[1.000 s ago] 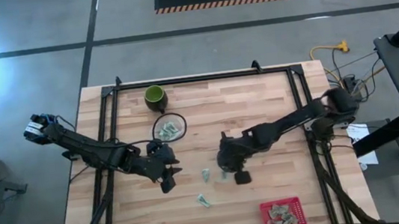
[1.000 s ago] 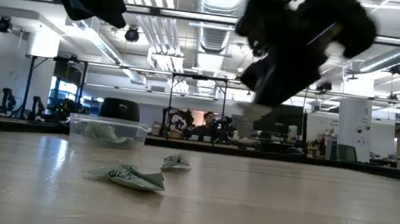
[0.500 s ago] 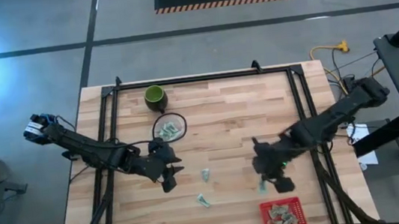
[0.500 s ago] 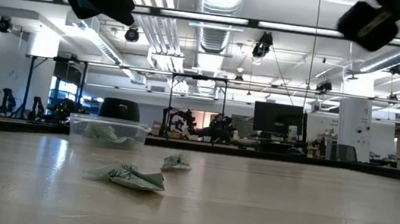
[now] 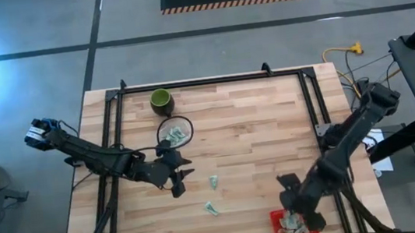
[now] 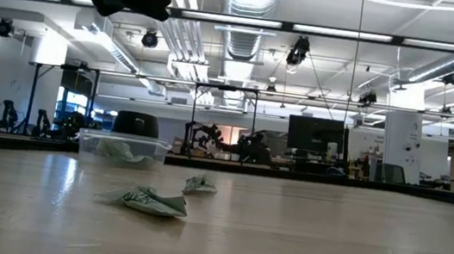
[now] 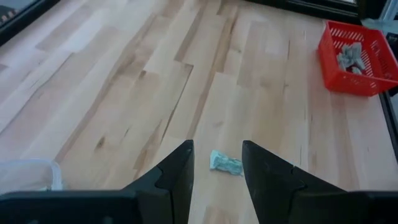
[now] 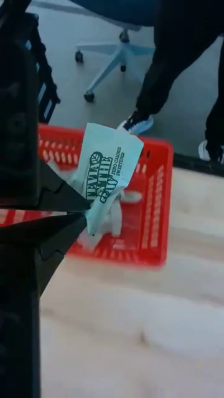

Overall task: Pick and place items into bin
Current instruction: Put the green stevia packet into the red basket, then put the green stevia packet into the transparent bin

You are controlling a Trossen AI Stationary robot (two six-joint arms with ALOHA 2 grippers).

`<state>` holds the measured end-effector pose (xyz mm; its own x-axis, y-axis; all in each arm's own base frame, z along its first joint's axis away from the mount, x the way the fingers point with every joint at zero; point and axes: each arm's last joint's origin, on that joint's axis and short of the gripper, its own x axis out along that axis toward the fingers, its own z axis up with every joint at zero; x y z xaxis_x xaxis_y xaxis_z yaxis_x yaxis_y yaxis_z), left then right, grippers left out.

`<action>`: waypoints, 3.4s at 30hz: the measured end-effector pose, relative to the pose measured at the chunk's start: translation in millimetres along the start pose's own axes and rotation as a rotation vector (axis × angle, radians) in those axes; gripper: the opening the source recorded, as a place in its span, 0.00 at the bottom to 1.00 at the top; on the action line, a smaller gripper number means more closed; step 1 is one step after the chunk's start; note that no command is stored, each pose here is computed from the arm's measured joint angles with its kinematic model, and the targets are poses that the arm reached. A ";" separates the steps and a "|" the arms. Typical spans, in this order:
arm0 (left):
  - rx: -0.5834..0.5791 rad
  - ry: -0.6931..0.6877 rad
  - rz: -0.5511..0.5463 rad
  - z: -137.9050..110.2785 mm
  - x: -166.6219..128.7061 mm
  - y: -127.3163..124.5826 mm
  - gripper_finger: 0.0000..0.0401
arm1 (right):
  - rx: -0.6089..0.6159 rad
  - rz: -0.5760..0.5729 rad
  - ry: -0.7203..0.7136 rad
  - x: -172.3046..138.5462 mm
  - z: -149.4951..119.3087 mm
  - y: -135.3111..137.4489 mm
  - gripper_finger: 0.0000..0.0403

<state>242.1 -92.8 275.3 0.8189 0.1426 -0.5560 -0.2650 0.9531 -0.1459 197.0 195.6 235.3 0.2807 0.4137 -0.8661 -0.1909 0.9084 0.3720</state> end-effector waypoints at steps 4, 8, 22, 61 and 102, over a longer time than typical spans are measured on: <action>-0.008 -0.011 -0.005 1.1 0.3 -0.3 0.30 | 0.023 0.003 0.027 21.3 -3.2 9.6 0.02; -0.012 -0.013 -0.006 1.1 0.5 -0.4 0.30 | 0.074 -0.034 0.086 41.1 -9.7 12.7 0.02; -0.010 0.004 -0.012 -4.7 3.3 1.3 0.30 | 0.176 -0.054 0.090 47.6 -14.6 17.5 0.26; 1.136 0.337 -0.250 -36.3 131.4 -22.7 0.30 | 0.243 -0.159 -0.640 -93.8 -15.9 3.6 0.25; 0.869 0.455 -0.258 -31.2 163.6 -21.5 0.30 | 0.188 -0.271 -0.653 -83.1 -14.7 1.2 0.17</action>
<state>365.8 -98.2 161.9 0.4791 -0.0376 -0.8770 0.5031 0.8304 0.2393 159.6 161.5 302.8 0.8102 0.0716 -0.5818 0.1133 0.9547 0.2752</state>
